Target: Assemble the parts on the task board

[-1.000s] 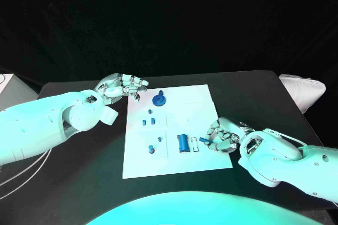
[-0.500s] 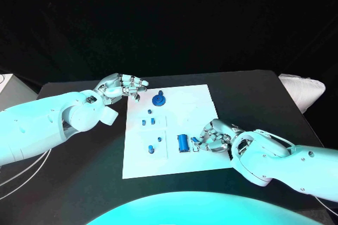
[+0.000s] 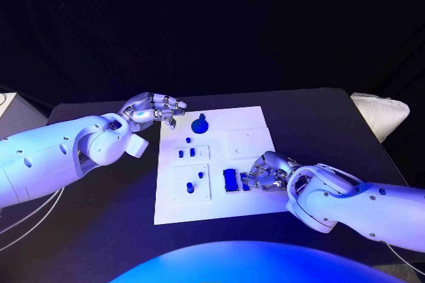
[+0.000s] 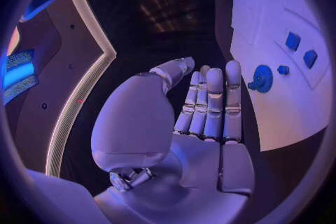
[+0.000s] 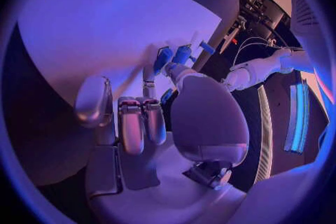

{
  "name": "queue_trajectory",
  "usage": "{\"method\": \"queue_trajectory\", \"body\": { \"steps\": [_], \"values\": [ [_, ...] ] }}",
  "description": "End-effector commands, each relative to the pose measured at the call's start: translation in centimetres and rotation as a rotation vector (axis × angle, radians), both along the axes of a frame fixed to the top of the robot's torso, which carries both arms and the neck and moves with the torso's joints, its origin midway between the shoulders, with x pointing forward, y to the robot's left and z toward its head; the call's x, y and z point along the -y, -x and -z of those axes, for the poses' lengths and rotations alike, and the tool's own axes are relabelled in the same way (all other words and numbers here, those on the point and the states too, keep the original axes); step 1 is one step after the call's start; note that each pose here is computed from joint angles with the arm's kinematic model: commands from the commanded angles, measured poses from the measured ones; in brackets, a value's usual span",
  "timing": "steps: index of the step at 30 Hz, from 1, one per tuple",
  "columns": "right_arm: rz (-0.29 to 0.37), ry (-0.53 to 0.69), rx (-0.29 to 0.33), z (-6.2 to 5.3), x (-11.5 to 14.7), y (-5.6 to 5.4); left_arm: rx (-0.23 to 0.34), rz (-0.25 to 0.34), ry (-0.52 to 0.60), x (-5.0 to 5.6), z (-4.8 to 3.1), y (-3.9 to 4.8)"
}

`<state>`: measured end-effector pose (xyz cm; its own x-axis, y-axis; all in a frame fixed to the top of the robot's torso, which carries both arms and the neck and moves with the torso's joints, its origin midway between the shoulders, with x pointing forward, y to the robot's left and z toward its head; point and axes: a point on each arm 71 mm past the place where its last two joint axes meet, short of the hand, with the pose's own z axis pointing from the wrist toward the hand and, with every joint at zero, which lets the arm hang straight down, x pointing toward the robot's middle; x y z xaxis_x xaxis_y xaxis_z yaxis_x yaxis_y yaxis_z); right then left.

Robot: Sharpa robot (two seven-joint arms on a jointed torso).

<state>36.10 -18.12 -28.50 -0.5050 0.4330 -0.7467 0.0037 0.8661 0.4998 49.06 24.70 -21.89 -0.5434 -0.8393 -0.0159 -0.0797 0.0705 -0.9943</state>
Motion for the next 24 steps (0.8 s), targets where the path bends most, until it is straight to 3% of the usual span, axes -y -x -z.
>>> {"method": "queue_trajectory", "body": {
  "steps": [1, 24],
  "values": [
    [-0.01, 0.005, -0.013, 0.1, -0.2, 0.1, -0.003, 0.016, 0.014, 0.2, -0.06, 0.06],
    [-0.06, -0.018, 0.019, -0.4, 1.5, 0.7, -0.005, 0.011, 0.01, 0.1, -0.02, 0.01]
  ]
}}
